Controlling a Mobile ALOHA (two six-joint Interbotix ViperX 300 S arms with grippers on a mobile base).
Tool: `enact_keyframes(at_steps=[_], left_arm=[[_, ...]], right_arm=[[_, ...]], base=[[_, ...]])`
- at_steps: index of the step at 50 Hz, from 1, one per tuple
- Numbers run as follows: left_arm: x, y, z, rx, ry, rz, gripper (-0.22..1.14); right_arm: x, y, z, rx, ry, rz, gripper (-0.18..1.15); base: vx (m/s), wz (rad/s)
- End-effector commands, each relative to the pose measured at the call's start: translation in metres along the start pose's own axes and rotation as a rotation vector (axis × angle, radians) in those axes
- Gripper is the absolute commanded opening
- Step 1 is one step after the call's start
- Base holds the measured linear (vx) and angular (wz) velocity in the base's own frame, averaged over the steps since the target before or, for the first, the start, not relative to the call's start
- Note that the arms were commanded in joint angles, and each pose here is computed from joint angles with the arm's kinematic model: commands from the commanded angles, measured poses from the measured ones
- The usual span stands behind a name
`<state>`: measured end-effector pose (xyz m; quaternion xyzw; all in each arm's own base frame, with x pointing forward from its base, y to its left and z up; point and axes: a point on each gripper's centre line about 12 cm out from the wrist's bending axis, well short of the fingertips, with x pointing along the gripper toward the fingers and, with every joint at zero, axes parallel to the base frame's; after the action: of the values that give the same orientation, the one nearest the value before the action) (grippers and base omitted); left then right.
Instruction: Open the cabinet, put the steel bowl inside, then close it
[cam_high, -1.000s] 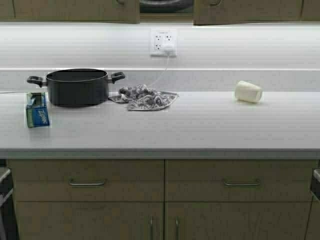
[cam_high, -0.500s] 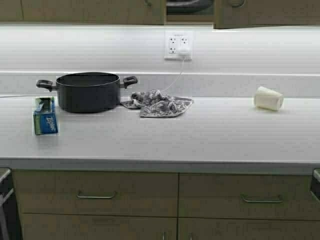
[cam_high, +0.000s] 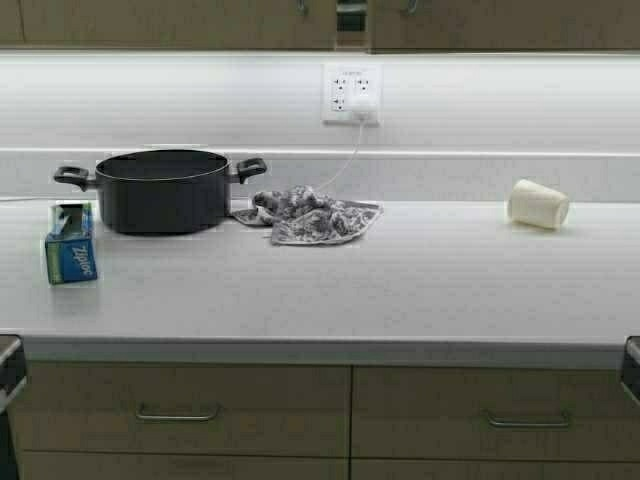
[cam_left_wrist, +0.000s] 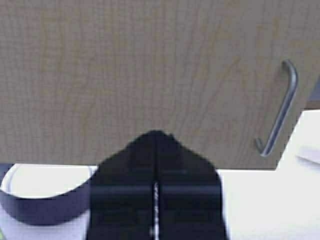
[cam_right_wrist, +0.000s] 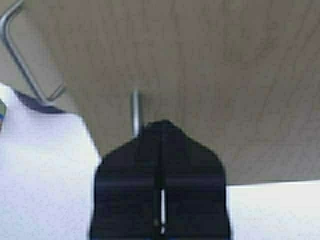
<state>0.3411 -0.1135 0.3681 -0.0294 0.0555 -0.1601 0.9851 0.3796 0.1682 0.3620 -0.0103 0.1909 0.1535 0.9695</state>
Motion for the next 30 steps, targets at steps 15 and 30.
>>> enact_keyframes(at_steps=[15, 30], left_arm=[[-0.008, -0.004, 0.01, 0.007, -0.033, -0.012, 0.04], [-0.006, -0.004, 0.004, 0.006, -0.019, -0.011, 0.04]], right_arm=[[-0.049, -0.004, 0.015, 0.0, -0.086, 0.01, 0.06], [-0.056, -0.005, 0.01, -0.005, -0.088, 0.011, 0.06]], base=[[0.04, -0.02], [0.01, -0.01]])
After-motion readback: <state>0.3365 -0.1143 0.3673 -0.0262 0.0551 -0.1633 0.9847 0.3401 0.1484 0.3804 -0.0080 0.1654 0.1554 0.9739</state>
